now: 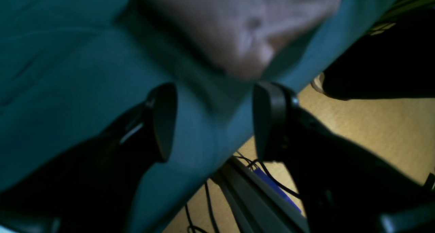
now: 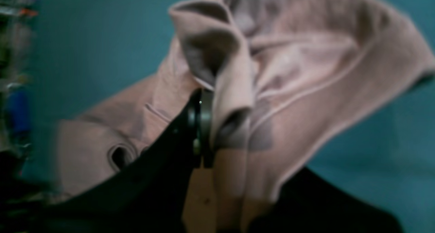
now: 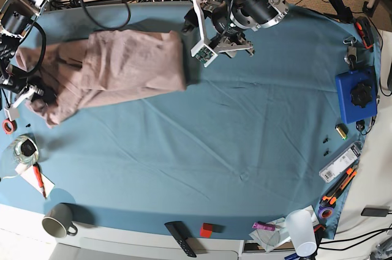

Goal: Fold the T-shirt properly
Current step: 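Hold the shirt with the left gripper while the right gripper folds the collar end over, then press and tuck the folded bundle with the right gripper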

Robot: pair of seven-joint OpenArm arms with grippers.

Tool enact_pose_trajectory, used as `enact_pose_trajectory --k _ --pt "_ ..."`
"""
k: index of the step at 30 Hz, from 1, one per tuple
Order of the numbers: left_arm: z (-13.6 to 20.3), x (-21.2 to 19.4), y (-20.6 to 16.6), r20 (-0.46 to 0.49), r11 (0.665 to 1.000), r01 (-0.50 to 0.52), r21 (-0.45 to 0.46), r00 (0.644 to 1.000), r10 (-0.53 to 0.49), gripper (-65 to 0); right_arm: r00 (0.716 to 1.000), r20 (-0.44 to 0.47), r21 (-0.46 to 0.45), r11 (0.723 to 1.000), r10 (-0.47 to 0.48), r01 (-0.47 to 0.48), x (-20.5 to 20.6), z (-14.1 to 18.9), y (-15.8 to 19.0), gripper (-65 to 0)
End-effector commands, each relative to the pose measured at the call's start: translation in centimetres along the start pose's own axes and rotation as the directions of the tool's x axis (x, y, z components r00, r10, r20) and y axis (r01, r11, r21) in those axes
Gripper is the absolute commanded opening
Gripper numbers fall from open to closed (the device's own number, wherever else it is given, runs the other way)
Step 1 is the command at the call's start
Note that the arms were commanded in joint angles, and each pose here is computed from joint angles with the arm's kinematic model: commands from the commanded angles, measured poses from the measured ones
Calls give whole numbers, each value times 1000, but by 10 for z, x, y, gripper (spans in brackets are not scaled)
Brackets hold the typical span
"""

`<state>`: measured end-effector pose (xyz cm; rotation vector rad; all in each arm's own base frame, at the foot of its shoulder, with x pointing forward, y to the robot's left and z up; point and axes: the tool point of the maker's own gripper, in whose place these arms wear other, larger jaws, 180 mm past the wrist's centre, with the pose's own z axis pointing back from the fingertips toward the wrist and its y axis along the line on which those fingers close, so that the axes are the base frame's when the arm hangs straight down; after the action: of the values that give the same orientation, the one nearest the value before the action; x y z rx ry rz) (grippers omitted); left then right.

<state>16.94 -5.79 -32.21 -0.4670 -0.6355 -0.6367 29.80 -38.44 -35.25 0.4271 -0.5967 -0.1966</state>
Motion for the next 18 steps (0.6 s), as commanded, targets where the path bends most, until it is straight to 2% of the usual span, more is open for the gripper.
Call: enact_pose_trajectory --k 1,3,6,11,13,18 --pt "4 11 -3 44 1000 -1 -10 999 2 -316 996 86 -40 999 36 -32 30 16 -6 -650" --pt "3 10 -3 41 1000 -1 -10 999 2 -316 994 89 -95 994 57 -48 35 19 -15 -650" --pt "3 10 -3 39 1000 -2 -10 999 2 -316 995 82 -109 993 61 -52 34 21 -18 -650" --pt "3 10 -3 38 1000 -1 -9 999 1 -316 999 33 -40 998 43 -41 24 19 -5 -650" --pt "3 9 -2 35 1000 -9 -1 999 9 -316 997 45 -19 998 59 -59 27 22 2 -650" --pt "11 10 25 31 987 -39 153 999 34 -316 982 65 -34 984 175 -173 27 36 19 -650"
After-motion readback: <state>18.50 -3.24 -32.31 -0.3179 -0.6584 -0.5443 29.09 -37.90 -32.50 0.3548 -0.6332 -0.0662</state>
